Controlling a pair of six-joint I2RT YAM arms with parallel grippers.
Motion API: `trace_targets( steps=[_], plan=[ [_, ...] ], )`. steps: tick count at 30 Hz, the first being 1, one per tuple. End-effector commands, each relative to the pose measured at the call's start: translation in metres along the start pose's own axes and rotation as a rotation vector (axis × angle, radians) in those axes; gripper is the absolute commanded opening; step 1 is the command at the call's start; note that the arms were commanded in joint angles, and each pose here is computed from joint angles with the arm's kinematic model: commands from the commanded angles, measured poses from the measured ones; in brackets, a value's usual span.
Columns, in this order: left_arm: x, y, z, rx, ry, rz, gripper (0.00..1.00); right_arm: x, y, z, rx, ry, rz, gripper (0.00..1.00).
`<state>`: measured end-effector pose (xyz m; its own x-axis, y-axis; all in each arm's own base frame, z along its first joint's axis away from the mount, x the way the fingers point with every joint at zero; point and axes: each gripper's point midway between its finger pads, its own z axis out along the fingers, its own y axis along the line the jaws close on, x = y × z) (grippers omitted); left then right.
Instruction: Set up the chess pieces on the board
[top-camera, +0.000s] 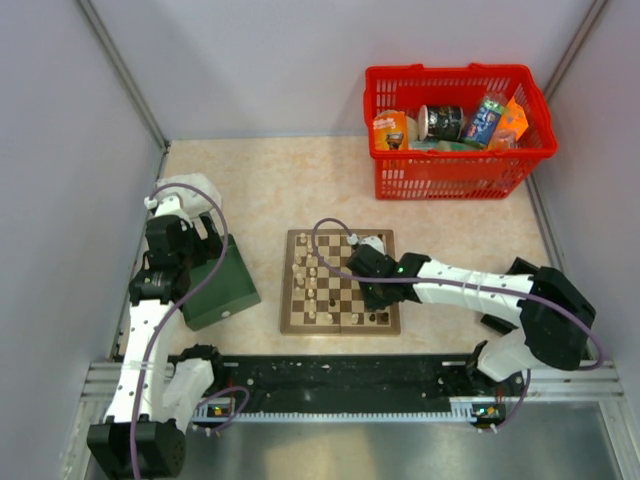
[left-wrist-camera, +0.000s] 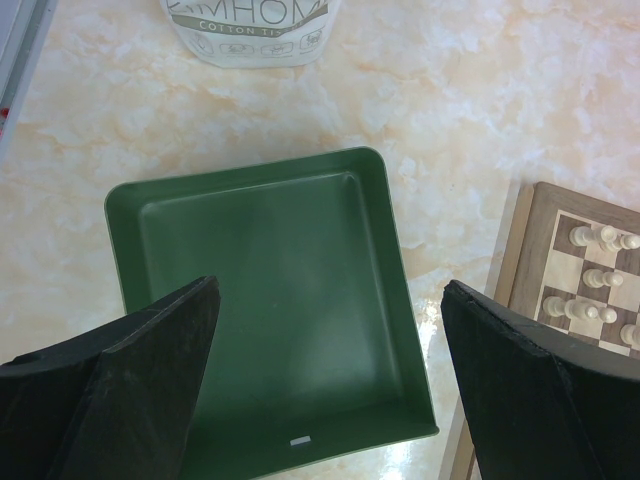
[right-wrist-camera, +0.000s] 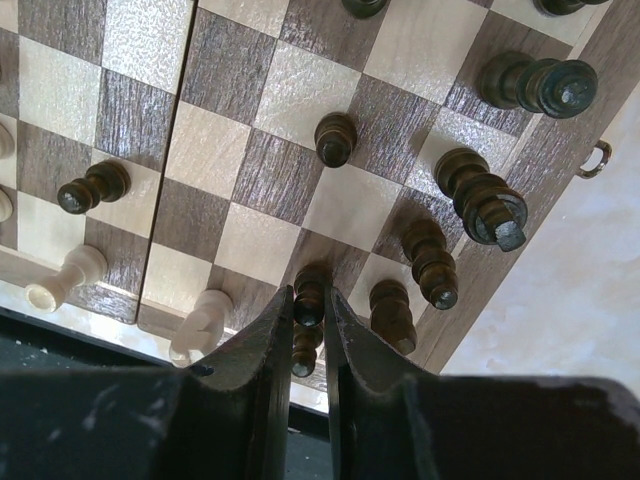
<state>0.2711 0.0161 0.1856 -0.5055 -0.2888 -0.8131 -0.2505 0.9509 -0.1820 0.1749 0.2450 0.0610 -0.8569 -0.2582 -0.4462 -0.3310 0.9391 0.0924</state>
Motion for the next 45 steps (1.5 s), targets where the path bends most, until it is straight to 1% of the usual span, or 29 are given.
trace_targets(
  steps=[1,12,14,17,23,29,36,45],
  plan=[
    [-0.003,-0.002,-0.001,0.012,-0.012,-0.002,0.98,-0.005,0.0,0.004,0.002,-0.018,0.015,0.16],
    [-0.003,-0.003,-0.002,0.014,-0.013,-0.004,0.98,-0.007,-0.002,0.005,0.016,-0.026,0.018,0.22],
    [-0.003,-0.002,-0.001,0.013,-0.012,-0.004,0.98,-0.009,-0.001,0.004,0.013,-0.03,0.017,0.24],
    [-0.003,-0.004,-0.001,0.018,-0.014,-0.005,0.98,-0.011,0.001,0.002,0.004,-0.036,0.021,0.24],
    [-0.005,-0.006,-0.003,0.029,-0.016,-0.016,0.98,-0.03,0.011,-0.019,-0.057,-0.099,0.013,0.26],
    [-0.007,-0.007,-0.003,0.032,-0.02,-0.02,0.98,-0.035,0.013,-0.038,-0.095,-0.126,0.014,0.27],
    [-0.007,-0.009,-0.004,0.041,-0.02,-0.028,0.98,-0.022,0.024,-0.047,-0.141,-0.094,-0.015,0.27],
    [-0.005,-0.012,-0.003,0.055,-0.011,-0.042,0.98,0.005,0.028,-0.042,-0.107,-0.028,-0.034,0.28]
  ],
)
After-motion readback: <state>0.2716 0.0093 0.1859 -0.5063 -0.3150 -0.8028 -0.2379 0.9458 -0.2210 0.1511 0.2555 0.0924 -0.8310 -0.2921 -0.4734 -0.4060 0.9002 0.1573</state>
